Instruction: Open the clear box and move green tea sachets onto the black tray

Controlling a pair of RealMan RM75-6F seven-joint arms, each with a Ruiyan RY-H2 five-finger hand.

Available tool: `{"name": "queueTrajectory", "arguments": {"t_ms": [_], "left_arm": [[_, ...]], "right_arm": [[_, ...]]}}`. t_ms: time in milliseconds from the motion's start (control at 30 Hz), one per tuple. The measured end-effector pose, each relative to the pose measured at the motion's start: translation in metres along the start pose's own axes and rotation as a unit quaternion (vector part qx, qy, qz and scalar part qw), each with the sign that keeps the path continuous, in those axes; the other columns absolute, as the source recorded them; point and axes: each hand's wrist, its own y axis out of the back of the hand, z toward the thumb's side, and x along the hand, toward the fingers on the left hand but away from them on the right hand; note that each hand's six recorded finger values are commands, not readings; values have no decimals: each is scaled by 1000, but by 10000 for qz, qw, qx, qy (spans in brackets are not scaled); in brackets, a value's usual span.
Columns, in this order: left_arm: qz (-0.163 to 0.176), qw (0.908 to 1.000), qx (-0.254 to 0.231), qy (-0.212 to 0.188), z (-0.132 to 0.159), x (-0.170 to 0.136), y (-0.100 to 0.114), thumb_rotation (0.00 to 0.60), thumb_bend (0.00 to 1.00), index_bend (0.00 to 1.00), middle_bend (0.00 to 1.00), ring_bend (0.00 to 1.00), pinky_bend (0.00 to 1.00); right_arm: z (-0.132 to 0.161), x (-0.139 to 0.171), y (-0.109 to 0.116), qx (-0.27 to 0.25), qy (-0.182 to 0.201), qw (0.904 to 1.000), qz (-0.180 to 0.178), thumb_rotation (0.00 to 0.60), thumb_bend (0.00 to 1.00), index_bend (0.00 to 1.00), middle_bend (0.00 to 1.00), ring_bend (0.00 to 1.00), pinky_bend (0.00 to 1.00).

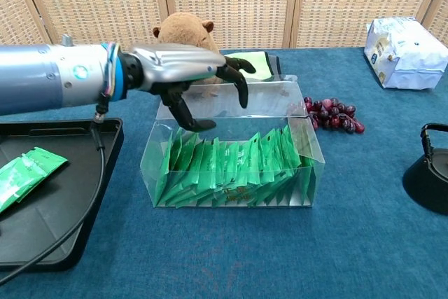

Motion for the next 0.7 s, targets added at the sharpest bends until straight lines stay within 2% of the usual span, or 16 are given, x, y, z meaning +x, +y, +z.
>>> {"name": "queueTrajectory", "arguments": {"t_ms": [367, 700], "left_arm": [[-110, 9998, 116, -94, 22, 31, -18, 600, 416, 302, 0, 0, 0], [-190, 9995, 239, -105, 31, 45, -24, 600, 416, 330, 0, 0, 0]], "right_arm": [[-4, -2, 1, -37, -58, 10000, 3, 600, 0, 0, 0, 0, 0], [-6, -2, 1, -50, -86, 10000, 3, 600, 0, 0, 0, 0, 0]]}}
